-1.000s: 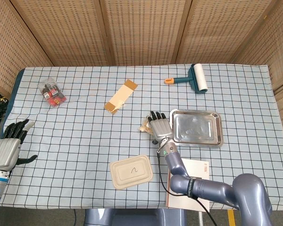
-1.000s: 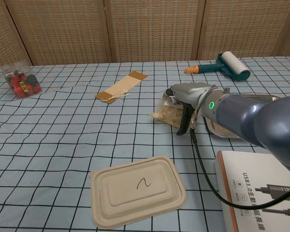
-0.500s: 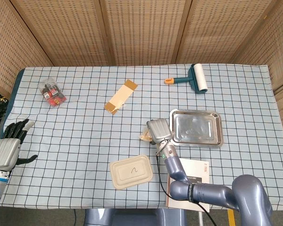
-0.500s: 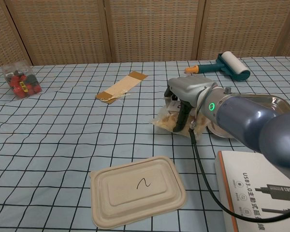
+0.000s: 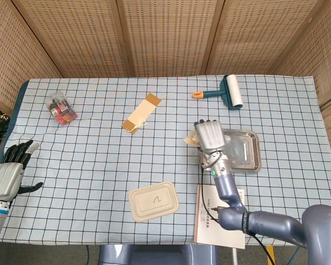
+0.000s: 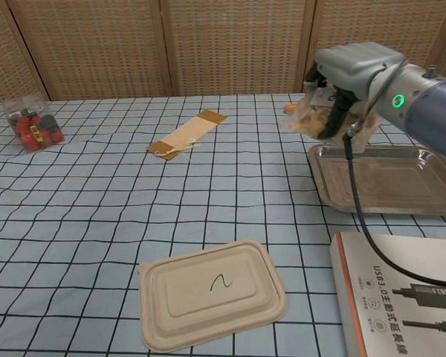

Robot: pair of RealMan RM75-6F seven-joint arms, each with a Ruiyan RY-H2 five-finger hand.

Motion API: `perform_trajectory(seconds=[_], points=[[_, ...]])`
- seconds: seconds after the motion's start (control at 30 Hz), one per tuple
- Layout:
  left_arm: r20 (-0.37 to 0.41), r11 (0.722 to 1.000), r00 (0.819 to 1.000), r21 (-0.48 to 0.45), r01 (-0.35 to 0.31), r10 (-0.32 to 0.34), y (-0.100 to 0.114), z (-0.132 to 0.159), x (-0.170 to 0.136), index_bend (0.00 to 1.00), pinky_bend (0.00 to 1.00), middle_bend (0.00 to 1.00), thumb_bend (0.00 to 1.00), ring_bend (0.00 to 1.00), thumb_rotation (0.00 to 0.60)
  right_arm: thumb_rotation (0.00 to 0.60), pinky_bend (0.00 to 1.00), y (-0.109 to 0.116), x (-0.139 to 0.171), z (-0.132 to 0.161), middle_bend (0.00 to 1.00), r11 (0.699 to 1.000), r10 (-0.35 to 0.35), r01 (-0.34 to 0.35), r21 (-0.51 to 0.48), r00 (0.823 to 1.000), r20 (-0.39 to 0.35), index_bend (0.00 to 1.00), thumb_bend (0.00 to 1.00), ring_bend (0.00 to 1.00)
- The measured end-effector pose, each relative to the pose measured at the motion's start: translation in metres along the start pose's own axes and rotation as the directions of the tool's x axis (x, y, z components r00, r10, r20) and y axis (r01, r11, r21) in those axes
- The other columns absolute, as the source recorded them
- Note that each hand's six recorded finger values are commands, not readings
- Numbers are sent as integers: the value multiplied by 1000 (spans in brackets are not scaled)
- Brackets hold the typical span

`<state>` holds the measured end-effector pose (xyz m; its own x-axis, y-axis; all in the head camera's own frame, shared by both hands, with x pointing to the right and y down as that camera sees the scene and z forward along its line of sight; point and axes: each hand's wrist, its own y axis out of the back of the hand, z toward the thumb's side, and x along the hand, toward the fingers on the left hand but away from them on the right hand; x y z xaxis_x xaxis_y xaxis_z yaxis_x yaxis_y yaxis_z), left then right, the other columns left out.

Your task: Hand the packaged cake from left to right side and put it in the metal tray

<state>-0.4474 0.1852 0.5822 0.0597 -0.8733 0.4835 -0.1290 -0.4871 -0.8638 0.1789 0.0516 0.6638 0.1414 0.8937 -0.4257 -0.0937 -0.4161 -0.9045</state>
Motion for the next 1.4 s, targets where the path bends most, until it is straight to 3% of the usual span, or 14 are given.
perform_trajectory(seconds=[0.13, 0.43, 0.63, 0.7, 0.8, 0.87, 0.93, 1.2, 1.4], points=[[10, 1000, 1000, -3, -2, 2, 1, 3, -2, 0, 0, 0, 24, 0, 600, 600, 622, -15, 8, -51, 550, 999, 54, -54, -5, 993, 101, 595, 169, 604], [24, 1000, 1000, 7, -8, 8, 0, 8, -5, 0, 0, 0, 24, 0, 600, 600, 594, -46, 22, -90, 533, 992, 121, -116, -44, 980, 156, 591, 168, 590], [30, 1000, 1000, 10, -9, 9, 0, 11, -7, 0, 0, 0, 24, 0, 600, 600, 347, -58, 20, -95, 354, 991, 132, -125, -51, 978, 162, 445, 166, 437], [27, 1000, 1000, 11, -4, 4, -1, 11, -7, 0, 0, 0, 24, 0, 600, 600, 167, -63, 19, -96, 216, 989, 144, -136, -59, 976, 161, 351, 161, 276], [24, 1000, 1000, 18, 6, -7, -3, 11, -7, 0, 0, 0, 24, 0, 600, 600, 26, -69, 20, -95, 54, 985, 166, -156, -74, 975, 146, 212, 156, 73], [25, 1000, 1000, 20, 8, -9, -2, 12, -8, 0, 0, 0, 24, 0, 600, 600, 0, -68, 21, -94, 2, 984, 168, -158, -76, 976, 140, 117, 153, 3], [27, 1000, 1000, 19, 5, -5, -1, 13, -9, 0, 0, 0, 24, 0, 600, 600, 0, -67, 24, -92, 0, 985, 164, -155, -79, 977, 133, 69, 152, 0], [23, 1000, 1000, 10, -20, 20, 6, 10, -13, 0, 0, 0, 24, 0, 600, 600, 0, -46, 43, -88, 0, 990, 124, -116, -80, 987, 105, 51, 148, 0], [11, 999, 999, 21, -40, 39, 8, 6, -14, 0, 0, 0, 24, 0, 600, 600, 0, -16, 82, -103, 0, 997, 45, -39, -61, 994, 95, 55, 145, 0]])
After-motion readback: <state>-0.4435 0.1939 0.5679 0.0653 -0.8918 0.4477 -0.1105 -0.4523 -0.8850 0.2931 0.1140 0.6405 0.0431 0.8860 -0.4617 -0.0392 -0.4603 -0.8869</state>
